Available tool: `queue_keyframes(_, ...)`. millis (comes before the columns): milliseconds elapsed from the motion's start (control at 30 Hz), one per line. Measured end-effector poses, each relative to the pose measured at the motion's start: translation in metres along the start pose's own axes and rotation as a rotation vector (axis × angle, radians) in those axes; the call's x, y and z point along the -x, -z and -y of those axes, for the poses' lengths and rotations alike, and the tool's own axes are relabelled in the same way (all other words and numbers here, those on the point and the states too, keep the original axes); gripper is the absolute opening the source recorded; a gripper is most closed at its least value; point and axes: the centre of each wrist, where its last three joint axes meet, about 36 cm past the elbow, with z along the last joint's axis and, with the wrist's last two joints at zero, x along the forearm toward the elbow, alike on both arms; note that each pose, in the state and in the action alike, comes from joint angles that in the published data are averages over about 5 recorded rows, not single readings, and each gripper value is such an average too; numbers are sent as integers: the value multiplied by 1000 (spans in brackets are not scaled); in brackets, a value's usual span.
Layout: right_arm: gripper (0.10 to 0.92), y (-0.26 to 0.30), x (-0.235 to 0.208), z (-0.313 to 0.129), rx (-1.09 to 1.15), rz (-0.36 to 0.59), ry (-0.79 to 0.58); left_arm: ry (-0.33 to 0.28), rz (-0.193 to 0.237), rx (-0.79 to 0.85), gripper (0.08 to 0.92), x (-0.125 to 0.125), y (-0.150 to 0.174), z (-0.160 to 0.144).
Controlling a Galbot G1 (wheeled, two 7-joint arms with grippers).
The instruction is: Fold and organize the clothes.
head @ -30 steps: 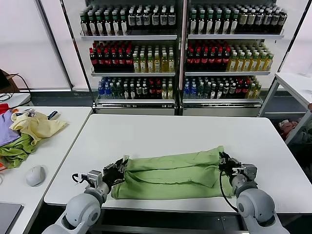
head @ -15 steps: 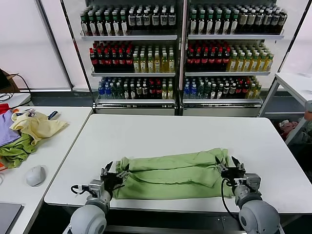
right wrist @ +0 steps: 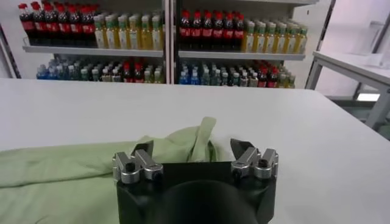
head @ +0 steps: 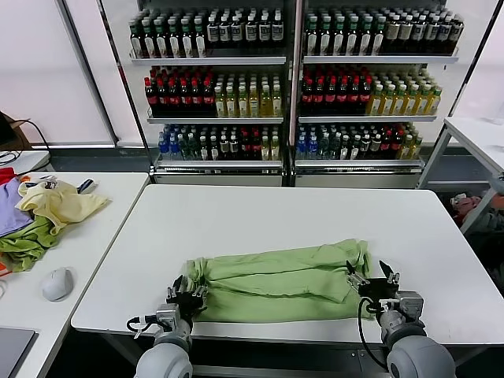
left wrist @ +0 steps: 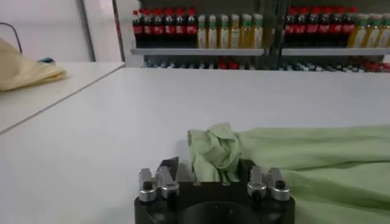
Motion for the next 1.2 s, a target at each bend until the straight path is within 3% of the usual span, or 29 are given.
queue_keyframes(400,823,5,0,-2,2,23,9,12,8,-39,174,6,-1,-14)
queue_keyframes(500,823,8,0,-2,2,32,12,25,12,-46,126,7,3,-27)
queue_keyframes(733,823,12,3,-2,10,47,20,90,62,-40,118,11,29,-83)
queue_keyframes(967,823,16,6,-1,13,59,23,162,135,-71,118,6,76,-153)
queue_keyframes(1067,823,16,6,-1,15,62,23,133,158,-130,118,-3,95,-164)
queue_keyframes(1200,823,16,6,-2,16,62,25,28,189,-239,118,-17,118,-157)
